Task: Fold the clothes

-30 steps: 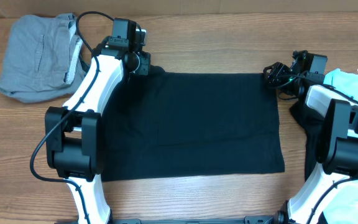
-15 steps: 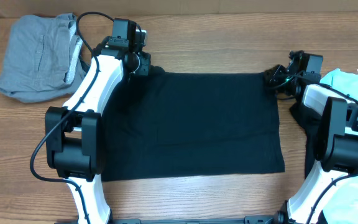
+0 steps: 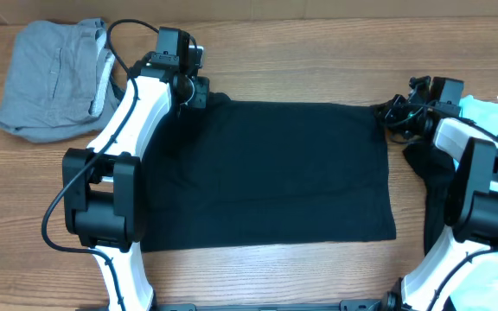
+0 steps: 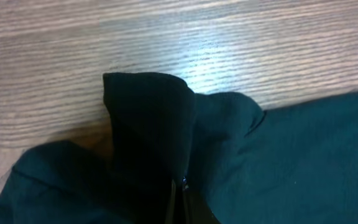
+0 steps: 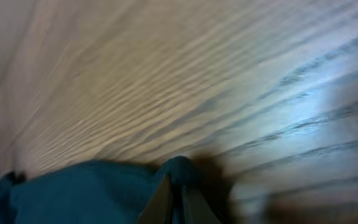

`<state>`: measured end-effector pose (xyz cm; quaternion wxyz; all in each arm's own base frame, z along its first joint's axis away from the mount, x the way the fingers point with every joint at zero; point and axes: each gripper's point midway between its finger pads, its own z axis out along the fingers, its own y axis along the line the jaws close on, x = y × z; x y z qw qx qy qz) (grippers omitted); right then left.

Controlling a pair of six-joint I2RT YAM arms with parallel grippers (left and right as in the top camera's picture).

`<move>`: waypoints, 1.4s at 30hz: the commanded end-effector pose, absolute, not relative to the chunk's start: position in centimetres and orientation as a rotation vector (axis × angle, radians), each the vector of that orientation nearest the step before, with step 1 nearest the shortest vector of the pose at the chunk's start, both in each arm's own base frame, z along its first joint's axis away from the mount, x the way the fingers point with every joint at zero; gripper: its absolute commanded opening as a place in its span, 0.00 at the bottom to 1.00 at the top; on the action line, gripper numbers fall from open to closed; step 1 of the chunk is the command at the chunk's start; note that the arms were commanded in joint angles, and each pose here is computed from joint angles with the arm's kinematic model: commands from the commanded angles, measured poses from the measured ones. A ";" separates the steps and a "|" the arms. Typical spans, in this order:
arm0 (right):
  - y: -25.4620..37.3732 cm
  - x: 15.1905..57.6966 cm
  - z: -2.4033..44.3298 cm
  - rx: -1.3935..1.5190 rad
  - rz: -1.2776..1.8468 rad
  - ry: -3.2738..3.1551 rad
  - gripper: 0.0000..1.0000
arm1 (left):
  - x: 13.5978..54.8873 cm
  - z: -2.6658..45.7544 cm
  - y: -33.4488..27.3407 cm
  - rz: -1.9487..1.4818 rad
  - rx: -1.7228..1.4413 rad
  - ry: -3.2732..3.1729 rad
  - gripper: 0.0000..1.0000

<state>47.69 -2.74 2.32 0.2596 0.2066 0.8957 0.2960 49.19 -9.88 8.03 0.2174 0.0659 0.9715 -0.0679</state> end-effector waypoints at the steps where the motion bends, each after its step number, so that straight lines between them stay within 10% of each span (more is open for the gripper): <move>1: -2.4 48.2 8.0 0.402 0.797 2.352 0.04 | 49.4 12.3 -8.5 -0.182 0.137 2.615 0.04; 15: -1.7 42.7 5.7 0.591 0.818 2.589 0.04 | 43.1 10.7 -6.5 -0.092 0.135 2.876 0.05; 29: -4.3 39.3 2.9 0.742 0.531 2.764 0.04 | 44.1 10.9 -6.8 -0.106 0.140 2.832 0.72; 42: -4.3 39.3 3.0 0.736 0.534 2.763 0.04 | 42.3 7.0 -14.0 -0.312 0.719 2.799 0.75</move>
